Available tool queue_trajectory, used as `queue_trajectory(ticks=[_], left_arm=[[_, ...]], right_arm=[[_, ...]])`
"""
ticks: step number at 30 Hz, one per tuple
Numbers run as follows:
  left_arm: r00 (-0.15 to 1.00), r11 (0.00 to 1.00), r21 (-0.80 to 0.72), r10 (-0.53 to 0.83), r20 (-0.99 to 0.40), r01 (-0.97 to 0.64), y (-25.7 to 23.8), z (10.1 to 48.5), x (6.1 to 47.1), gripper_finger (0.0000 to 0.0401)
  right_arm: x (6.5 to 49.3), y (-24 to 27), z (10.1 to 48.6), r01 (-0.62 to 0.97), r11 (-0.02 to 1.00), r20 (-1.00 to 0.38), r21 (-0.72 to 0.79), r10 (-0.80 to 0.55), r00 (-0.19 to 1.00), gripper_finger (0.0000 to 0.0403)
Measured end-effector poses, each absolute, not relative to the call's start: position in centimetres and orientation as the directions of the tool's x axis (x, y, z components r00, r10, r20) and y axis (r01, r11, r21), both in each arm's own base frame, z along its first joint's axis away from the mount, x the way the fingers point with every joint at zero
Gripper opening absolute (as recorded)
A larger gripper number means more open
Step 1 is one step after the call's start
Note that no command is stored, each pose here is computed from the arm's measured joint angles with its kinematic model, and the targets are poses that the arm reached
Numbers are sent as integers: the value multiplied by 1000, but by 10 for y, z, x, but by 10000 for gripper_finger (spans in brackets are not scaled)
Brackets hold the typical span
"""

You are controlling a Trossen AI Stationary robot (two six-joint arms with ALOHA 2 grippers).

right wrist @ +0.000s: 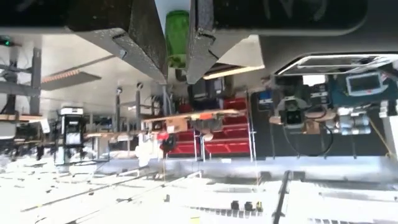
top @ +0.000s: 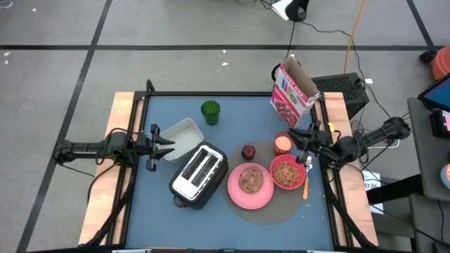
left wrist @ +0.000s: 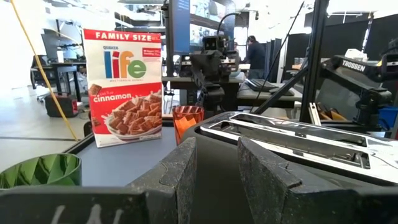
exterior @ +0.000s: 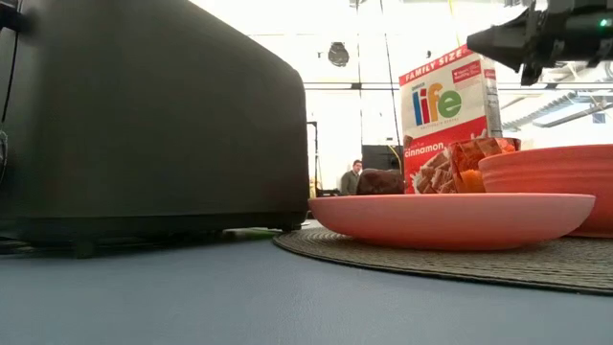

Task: Arrange a breakfast setting
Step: Return to Home Position

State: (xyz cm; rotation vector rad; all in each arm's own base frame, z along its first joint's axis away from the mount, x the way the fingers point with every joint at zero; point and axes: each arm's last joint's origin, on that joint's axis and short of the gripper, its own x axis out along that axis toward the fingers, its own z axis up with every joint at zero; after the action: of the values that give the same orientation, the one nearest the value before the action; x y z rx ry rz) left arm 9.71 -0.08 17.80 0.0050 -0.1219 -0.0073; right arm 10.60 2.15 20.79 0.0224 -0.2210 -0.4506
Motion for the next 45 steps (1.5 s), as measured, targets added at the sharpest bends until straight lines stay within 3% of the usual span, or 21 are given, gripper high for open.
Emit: queue_trajectory(ticks=[7,24,39,45], left_arm=[[992,1000,5,-6,126,6,-1,178,97,124],[991,999,48,5,133,-11,0,179,97,124],[991,999,46,4,134,-10,0,179,97,124],[991,999,46,4,133,-10,0,179,97,124]], right_arm=[[109,15,196,438,897,193,61,-441,877,55],[117,18,175,276,961,21,-7,-276,961,55],[118,28,161,-42,995,-115,95,52,992,55],[117,29,159,-68,994,-134,85,79,988,55]])
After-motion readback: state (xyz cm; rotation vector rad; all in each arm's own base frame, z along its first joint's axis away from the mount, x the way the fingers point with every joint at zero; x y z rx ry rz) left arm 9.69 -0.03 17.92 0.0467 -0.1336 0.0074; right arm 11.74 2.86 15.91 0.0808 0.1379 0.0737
